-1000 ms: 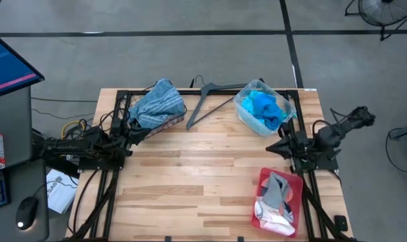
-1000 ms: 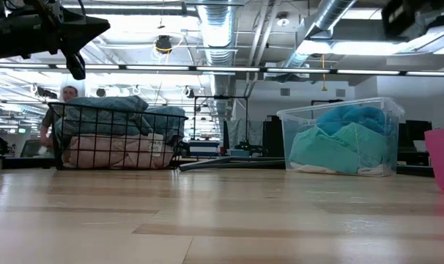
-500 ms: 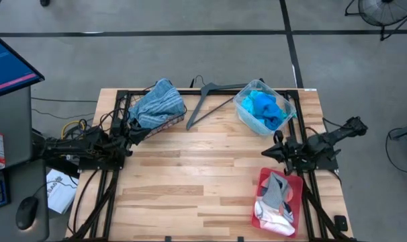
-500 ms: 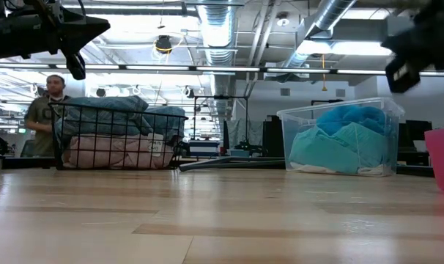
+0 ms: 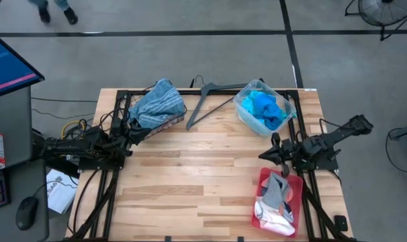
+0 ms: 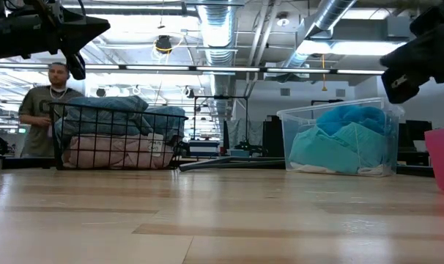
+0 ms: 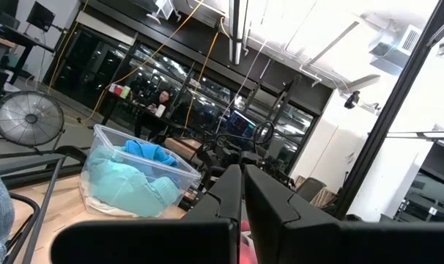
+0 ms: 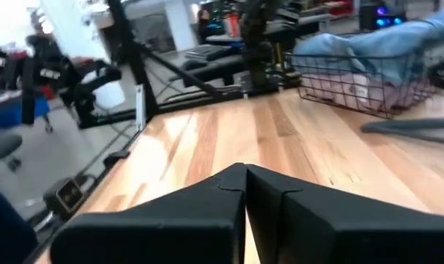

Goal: Pick & Place Cloths
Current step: Return to Home Position

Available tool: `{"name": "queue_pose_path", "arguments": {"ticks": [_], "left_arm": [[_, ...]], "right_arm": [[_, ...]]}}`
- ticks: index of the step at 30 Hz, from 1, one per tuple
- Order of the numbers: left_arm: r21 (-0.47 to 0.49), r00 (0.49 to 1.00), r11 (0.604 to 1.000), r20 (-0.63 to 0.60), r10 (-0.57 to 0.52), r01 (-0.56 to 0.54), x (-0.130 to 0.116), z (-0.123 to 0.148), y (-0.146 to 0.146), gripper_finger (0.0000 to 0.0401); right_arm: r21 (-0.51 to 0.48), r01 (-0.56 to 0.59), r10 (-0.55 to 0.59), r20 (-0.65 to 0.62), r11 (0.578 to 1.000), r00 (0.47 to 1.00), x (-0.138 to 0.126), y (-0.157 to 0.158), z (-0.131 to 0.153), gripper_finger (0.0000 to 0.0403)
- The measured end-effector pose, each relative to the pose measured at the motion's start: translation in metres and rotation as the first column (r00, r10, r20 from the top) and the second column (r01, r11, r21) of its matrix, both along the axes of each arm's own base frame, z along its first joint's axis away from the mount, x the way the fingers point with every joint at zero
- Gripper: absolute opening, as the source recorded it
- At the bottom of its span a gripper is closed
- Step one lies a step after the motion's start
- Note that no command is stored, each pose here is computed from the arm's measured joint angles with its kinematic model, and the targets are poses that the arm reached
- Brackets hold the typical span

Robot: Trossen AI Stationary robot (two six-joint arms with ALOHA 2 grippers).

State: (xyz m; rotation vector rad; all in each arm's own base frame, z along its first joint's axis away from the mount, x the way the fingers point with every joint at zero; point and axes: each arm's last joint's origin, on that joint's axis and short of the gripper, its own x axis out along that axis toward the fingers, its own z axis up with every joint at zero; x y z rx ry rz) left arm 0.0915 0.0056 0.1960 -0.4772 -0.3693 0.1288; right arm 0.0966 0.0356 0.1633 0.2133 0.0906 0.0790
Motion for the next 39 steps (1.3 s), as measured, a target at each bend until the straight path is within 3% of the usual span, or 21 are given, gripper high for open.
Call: {"name": "queue_pose_path", "arguments": {"ticks": [7,39], "left_arm": [[0.0,1.0,1.0,0.0,0.0,0.0,0.0,0.0001,0.0,0.0002],[0.0,1.0,1.0,0.004,0.0,0.0,0.0,0.0004,0.0,0.0002]], "right_arm": [[0.098,0.027,-0.026,-0.012,0.995,1.0,0.0007,-0.0014,-0.0003,0.0017],[0.098,0.027,-0.026,-0.012,0.995,1.0,0.0007,-0.0014,-0.0003,0.0017]]}}
